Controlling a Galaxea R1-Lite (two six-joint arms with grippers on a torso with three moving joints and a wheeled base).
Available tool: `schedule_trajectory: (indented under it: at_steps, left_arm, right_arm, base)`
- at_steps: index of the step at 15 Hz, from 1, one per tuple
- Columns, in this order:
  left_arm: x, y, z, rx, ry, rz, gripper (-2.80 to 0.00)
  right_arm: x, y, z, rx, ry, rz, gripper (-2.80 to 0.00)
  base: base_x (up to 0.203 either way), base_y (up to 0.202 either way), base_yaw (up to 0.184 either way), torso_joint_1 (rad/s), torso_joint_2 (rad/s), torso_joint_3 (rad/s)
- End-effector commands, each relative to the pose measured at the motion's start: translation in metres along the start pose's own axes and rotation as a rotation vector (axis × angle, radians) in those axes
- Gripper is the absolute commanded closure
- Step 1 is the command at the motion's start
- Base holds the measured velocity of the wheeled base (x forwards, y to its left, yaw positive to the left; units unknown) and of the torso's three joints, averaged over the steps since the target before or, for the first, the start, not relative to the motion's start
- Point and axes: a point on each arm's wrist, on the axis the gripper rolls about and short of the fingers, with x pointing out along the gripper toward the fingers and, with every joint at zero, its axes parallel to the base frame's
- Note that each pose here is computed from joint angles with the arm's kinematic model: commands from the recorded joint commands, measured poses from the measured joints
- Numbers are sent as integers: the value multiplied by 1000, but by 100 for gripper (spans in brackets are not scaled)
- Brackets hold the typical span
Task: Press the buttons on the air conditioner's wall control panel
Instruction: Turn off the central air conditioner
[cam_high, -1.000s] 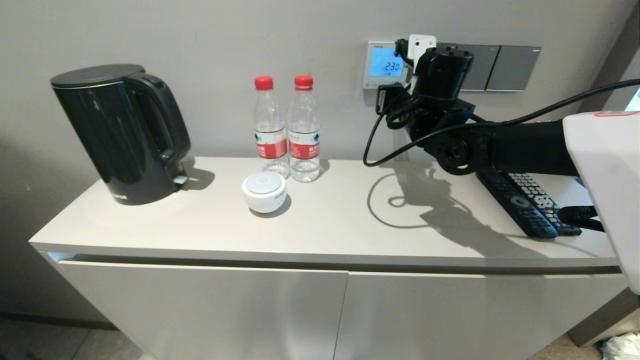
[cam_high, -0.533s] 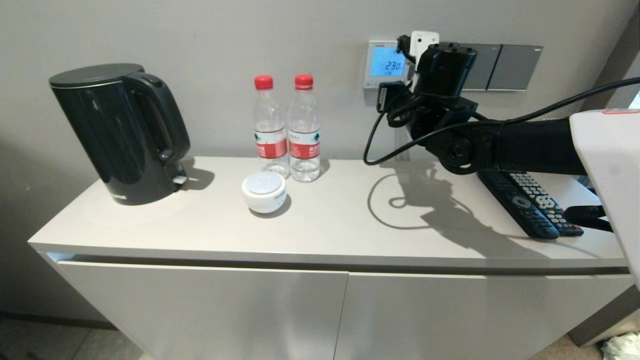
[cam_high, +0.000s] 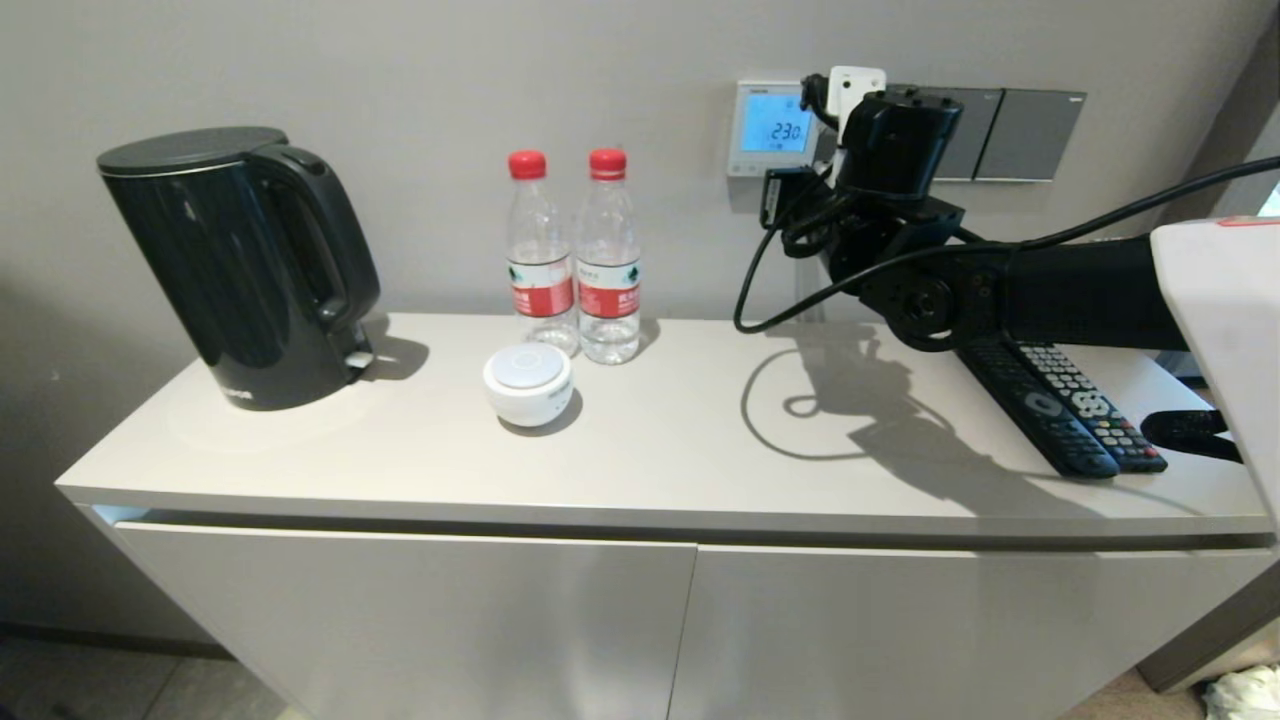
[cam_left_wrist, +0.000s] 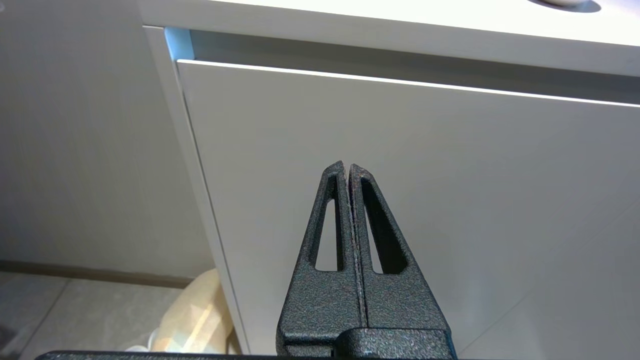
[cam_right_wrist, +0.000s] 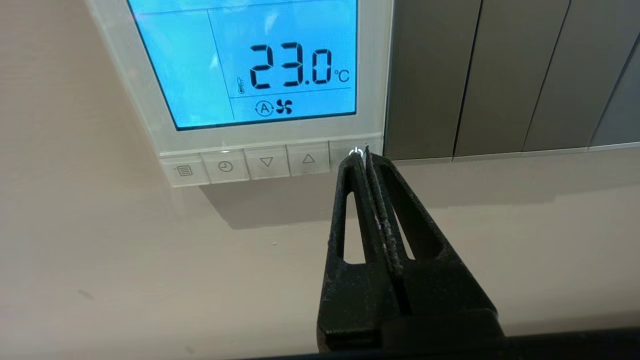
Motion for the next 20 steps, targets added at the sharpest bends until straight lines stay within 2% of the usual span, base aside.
schedule_trajectory:
  at_steps: [1,8,14,20]
  left_arm:
    - [0,0,0,-1,0,0,0]
    - [0,0,0,-1,0,0,0]
    - [0,0,0,-1,0,0,0]
    - [0,0,0,-1,-1,2,0]
  right_arm:
    - [1,0,-1,-2,0,-4,0]
    - [6,3,-10,-9,8,-4,0]
    - [1,2,0,1,-7,0,0]
    - [-19,-10,35,24,-48,0,0]
  base:
    - [0,0,0,0,0,0]
    - [0,0,0,0,0,0]
    - [0,0,0,0,0,0]
    - [0,0,0,0,0,0]
